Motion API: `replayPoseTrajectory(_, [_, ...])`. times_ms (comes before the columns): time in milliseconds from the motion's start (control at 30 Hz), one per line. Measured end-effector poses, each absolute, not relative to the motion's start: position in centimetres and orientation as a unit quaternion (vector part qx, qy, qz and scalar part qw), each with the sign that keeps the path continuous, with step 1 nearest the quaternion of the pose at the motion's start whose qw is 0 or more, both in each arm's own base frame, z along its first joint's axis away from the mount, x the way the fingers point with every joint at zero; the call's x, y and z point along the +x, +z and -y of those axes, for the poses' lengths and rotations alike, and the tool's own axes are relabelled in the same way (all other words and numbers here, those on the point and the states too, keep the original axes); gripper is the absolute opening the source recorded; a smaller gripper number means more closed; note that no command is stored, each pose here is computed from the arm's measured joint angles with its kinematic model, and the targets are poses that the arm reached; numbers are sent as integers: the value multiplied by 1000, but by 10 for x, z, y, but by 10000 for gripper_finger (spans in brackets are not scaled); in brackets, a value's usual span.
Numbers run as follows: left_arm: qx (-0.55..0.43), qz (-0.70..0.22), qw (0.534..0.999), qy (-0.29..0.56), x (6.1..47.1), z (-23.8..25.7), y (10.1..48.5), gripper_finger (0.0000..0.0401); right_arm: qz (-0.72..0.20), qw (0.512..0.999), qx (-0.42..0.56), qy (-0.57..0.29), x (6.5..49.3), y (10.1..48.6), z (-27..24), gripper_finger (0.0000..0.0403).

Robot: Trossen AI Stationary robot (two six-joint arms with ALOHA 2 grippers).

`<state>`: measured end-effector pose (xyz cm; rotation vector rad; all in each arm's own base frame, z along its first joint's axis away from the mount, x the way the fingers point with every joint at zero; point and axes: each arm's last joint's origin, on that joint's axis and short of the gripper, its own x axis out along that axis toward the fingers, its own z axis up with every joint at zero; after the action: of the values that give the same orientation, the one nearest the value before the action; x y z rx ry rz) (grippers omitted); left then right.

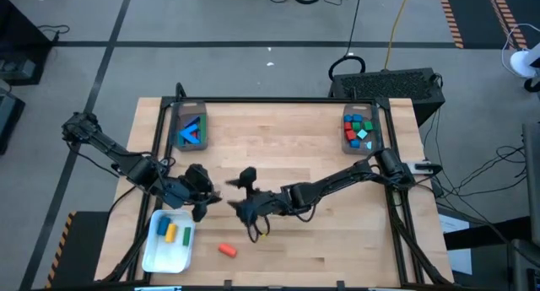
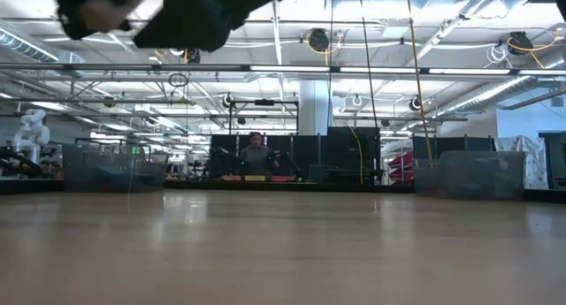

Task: Sort blocks by size
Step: Put the brown cylindrical block into the white bin

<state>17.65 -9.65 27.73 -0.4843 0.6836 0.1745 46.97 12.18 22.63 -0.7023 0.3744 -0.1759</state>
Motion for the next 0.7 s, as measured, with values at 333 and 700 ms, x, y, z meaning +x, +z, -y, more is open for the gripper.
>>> replayPoseTrajectory(333, [-308, -476, 822, 53, 159, 100, 265, 139, -176, 959, -198, 105, 469, 216, -135, 322])
replayPoseTrajectory(700, [-373, -596, 711, 12, 132, 125, 261, 139, -154, 975, -88, 137, 482, 190, -139, 322])
